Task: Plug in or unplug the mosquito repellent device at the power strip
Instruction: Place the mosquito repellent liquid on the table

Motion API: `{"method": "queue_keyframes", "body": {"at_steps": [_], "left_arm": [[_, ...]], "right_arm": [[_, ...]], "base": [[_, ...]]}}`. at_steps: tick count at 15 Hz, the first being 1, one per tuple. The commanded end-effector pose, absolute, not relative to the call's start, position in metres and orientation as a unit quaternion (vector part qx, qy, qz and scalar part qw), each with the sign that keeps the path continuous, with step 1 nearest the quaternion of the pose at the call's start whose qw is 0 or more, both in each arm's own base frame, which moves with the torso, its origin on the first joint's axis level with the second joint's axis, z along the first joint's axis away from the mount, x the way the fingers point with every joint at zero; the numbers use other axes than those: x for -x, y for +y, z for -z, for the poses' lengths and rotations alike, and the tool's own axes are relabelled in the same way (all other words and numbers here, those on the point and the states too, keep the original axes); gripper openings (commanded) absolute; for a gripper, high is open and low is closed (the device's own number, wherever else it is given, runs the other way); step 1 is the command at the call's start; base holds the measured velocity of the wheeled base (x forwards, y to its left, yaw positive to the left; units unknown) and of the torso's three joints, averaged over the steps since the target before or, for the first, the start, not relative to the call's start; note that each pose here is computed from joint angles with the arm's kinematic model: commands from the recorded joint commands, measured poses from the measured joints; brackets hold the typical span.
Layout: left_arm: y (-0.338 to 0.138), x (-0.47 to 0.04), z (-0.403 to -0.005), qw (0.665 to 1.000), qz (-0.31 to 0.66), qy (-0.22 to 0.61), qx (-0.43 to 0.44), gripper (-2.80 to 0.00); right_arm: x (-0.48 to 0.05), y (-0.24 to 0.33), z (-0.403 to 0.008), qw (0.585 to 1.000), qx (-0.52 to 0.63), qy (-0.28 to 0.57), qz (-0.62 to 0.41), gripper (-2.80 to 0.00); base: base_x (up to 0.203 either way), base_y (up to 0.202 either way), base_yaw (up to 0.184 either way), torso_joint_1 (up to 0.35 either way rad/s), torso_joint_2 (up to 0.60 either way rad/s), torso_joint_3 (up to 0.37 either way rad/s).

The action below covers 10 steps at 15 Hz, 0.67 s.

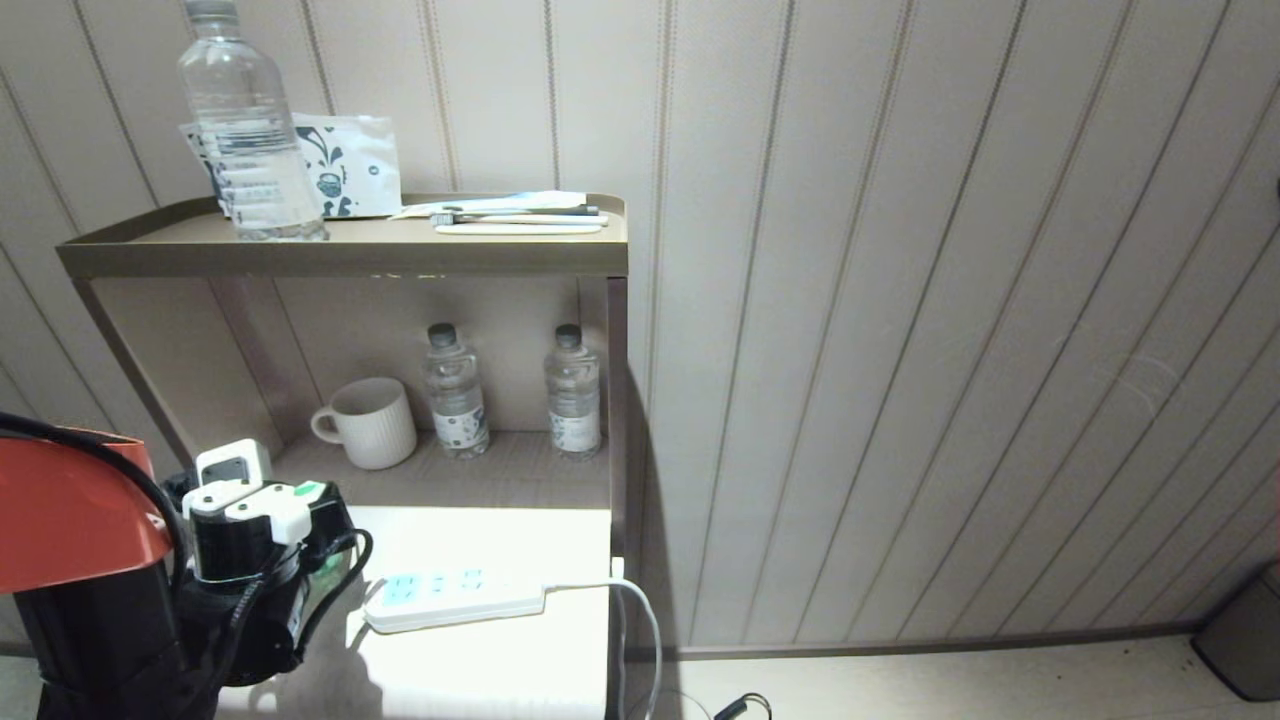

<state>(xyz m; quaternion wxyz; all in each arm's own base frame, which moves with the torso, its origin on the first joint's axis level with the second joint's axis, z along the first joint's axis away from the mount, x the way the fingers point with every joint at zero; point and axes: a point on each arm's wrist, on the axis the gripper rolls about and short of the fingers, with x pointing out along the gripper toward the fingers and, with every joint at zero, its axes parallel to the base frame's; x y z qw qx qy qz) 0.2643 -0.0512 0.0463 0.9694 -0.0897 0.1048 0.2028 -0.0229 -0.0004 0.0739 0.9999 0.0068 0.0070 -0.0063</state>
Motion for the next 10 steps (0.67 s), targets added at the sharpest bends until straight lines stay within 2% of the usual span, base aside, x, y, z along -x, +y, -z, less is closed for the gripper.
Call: {"method": "queue_keyframes", "body": {"at_steps": [1, 7, 10], "left_arm": [[-0.052, -0.266, -0.063, 0.972, -0.198, 0.059, 0.111, -2.80], [-0.052, -0.267, -0.075, 0.974, -0.193, 0.038, 0.117, -2.80], [-0.053, -0.273, -0.068, 0.973, -0.194, 0.045, 0.114, -2.80]], "right_arm": [[0.023, 0.000, -0.074, 1.000, -0.007, 0.008, 0.006, -2.80], [0.023, 0.000, -0.074, 1.000, -0.007, 0.008, 0.006, -2.80], [0.023, 0.000, -0.074, 1.000, -0.007, 0.008, 0.006, -2.80]], "base": [[0.000, 0.000, 0.000, 0.000, 0.00, 0.000], [0.000, 0.000, 0.000, 0.000, 0.00, 0.000], [0.000, 0.000, 0.000, 0.000, 0.00, 0.000]]}}
